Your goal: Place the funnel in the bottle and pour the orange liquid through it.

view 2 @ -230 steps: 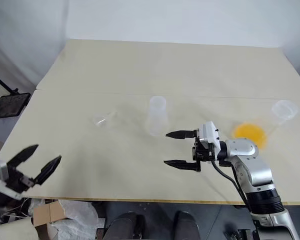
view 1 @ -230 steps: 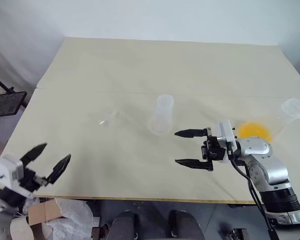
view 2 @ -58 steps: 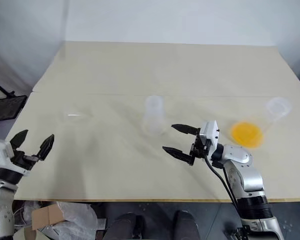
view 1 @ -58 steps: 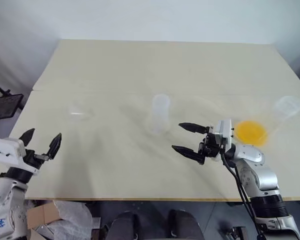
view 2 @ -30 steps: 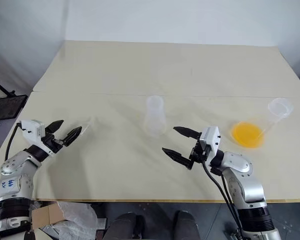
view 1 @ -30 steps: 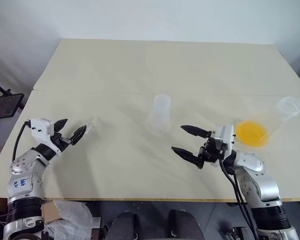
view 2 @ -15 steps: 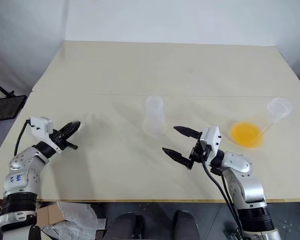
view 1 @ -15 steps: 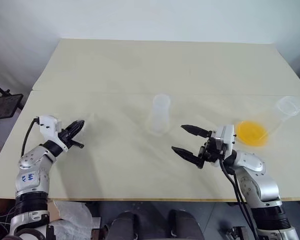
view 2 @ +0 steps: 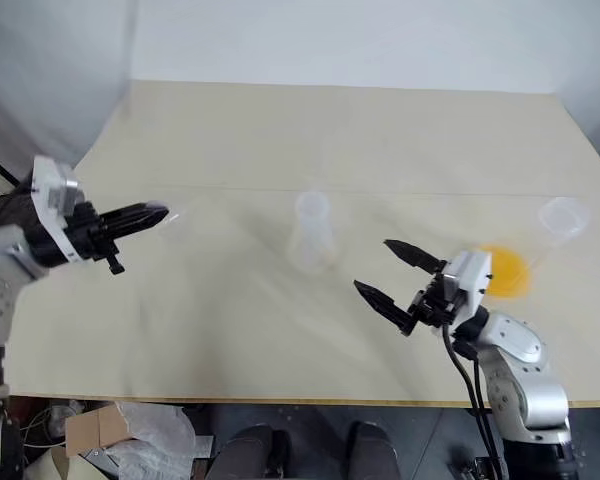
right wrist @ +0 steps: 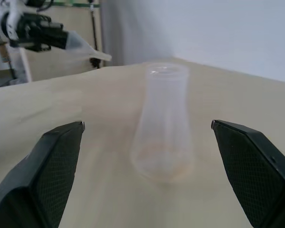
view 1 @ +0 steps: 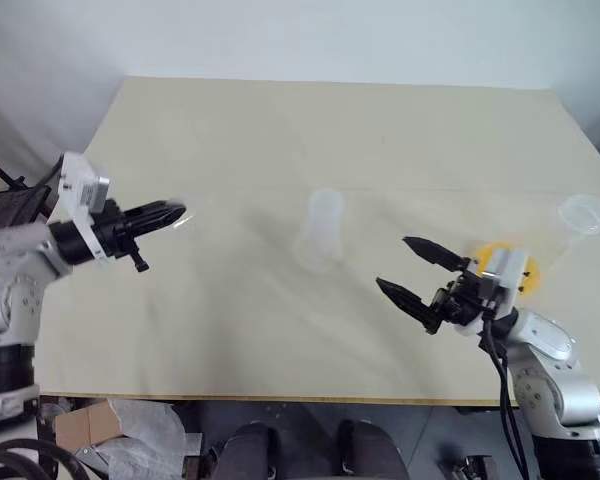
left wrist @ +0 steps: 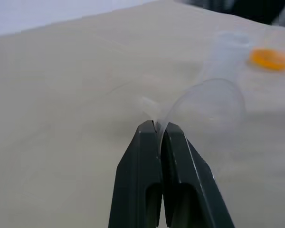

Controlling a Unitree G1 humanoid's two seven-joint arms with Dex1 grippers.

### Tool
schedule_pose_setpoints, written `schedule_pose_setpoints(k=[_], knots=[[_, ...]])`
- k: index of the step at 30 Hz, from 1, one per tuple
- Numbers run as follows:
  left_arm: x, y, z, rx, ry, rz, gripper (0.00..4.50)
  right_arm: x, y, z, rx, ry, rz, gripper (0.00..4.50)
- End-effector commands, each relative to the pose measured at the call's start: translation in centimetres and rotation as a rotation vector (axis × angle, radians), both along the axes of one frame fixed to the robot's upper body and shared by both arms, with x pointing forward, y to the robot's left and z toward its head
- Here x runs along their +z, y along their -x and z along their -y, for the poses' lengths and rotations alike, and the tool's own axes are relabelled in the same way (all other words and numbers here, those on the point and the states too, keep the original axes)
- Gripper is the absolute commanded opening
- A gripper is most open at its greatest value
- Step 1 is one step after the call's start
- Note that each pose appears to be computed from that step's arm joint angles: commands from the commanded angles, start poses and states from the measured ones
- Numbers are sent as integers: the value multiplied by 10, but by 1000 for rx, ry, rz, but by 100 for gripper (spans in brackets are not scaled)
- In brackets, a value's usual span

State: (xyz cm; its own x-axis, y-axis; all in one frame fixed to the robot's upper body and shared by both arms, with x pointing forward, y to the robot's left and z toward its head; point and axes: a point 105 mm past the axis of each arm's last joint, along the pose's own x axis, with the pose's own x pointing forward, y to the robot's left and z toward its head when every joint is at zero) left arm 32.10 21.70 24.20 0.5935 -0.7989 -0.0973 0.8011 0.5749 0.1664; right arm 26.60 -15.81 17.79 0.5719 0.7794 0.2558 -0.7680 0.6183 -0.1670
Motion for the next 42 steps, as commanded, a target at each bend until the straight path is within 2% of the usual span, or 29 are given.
schedule_pose_setpoints(k=[1,3,7,12,16,20,27,35,42], knots=[[21,4,36,-185,-22,-42,5,19,7,9,-60,-50,76,450],[36,5,54,-298,-41,-42,5,21,8,12,-98,-66,95,450],[56,-3,75,-370,-88,-110,5,21,10,18,-150,-98,93,450],[78,0,93,-505,-112,-192,5,16,14,18,-180,-97,86,450],[68,-8,96,-524,-212,-267,5,9,19,15,-206,-109,79,450],[60,-17,102,-513,-252,-282,5,6,21,11,-219,-124,76,450],[63,-33,121,-507,-248,-238,5,3,24,8,-225,-132,71,450],[78,-29,122,-556,-215,-249,5,0,28,6,-224,-136,55,450],[67,-41,120,-495,-276,-251,5,1,27,8,-228,-131,55,450]])
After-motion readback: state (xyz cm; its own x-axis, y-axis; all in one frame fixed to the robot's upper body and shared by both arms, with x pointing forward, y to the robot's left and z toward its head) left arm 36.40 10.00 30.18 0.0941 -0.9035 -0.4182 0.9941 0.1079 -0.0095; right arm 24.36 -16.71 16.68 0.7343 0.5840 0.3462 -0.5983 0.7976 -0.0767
